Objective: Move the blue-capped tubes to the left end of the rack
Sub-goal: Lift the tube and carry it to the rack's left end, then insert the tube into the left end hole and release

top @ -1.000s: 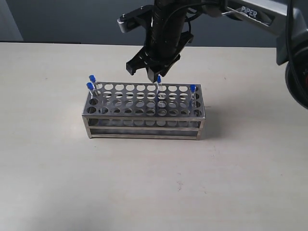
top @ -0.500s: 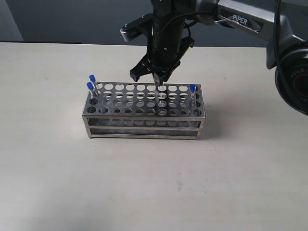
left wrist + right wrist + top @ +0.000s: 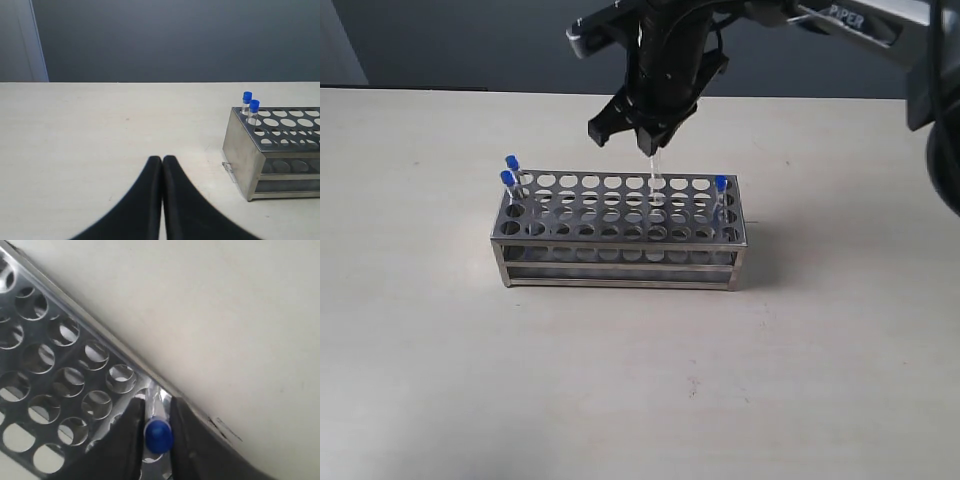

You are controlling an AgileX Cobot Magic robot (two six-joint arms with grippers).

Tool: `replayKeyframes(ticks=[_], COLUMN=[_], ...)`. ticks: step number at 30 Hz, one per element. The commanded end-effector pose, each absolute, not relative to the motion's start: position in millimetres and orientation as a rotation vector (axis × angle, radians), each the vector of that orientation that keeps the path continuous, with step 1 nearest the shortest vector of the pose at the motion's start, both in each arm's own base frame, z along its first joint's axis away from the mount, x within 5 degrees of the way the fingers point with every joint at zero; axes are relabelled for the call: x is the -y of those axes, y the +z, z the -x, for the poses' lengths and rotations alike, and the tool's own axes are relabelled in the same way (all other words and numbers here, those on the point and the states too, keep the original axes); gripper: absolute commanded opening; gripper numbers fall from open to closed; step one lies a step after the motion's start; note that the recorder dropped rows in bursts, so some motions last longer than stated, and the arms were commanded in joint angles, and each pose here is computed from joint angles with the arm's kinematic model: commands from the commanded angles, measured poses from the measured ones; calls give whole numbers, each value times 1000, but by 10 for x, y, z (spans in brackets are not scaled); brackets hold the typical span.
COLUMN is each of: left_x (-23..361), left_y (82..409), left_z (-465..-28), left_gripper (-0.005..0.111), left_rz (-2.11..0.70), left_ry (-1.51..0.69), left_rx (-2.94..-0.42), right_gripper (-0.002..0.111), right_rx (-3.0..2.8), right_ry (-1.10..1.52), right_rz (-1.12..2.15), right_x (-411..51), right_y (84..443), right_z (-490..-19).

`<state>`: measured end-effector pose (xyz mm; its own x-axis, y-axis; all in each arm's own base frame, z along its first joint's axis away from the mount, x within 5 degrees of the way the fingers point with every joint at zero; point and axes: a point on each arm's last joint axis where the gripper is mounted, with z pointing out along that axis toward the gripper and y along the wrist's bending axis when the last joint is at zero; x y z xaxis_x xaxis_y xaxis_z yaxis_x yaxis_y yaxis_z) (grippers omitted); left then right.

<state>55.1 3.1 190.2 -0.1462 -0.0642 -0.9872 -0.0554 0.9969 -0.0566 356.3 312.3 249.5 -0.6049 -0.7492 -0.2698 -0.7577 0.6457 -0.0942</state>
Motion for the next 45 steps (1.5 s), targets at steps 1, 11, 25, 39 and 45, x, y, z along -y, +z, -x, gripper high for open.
replayKeyframes(ticks=[1, 11, 25, 39, 45], left_x=[-28, -28, -28, -28, -28], left_y=[1923, 1923, 1923, 1923, 1923], left_z=[-555, -555, -555, -555, -555], left_gripper=[1, 1, 1, 1, 1], left_rz=[82, 82, 82, 82, 82], left_ry=[-10, -10, -10, -10, -10], left_rx=[-1712, -1712, -1712, -1712, -1712], right_gripper=[-1, -1, -1, -1, -1], right_rx=[-2496, -2446, -2157, -2179, -2158], right_ry=[49, 196, 399, 355, 372], right_rz=[1184, 1184, 1615, 1647, 1623], right_x=[-3045, -3029, -3849, -4072, -4111], right_y=[2859, 3168, 3005, 2646, 2615], right_z=[-3514, -3366, -2680, -2867, -2893])
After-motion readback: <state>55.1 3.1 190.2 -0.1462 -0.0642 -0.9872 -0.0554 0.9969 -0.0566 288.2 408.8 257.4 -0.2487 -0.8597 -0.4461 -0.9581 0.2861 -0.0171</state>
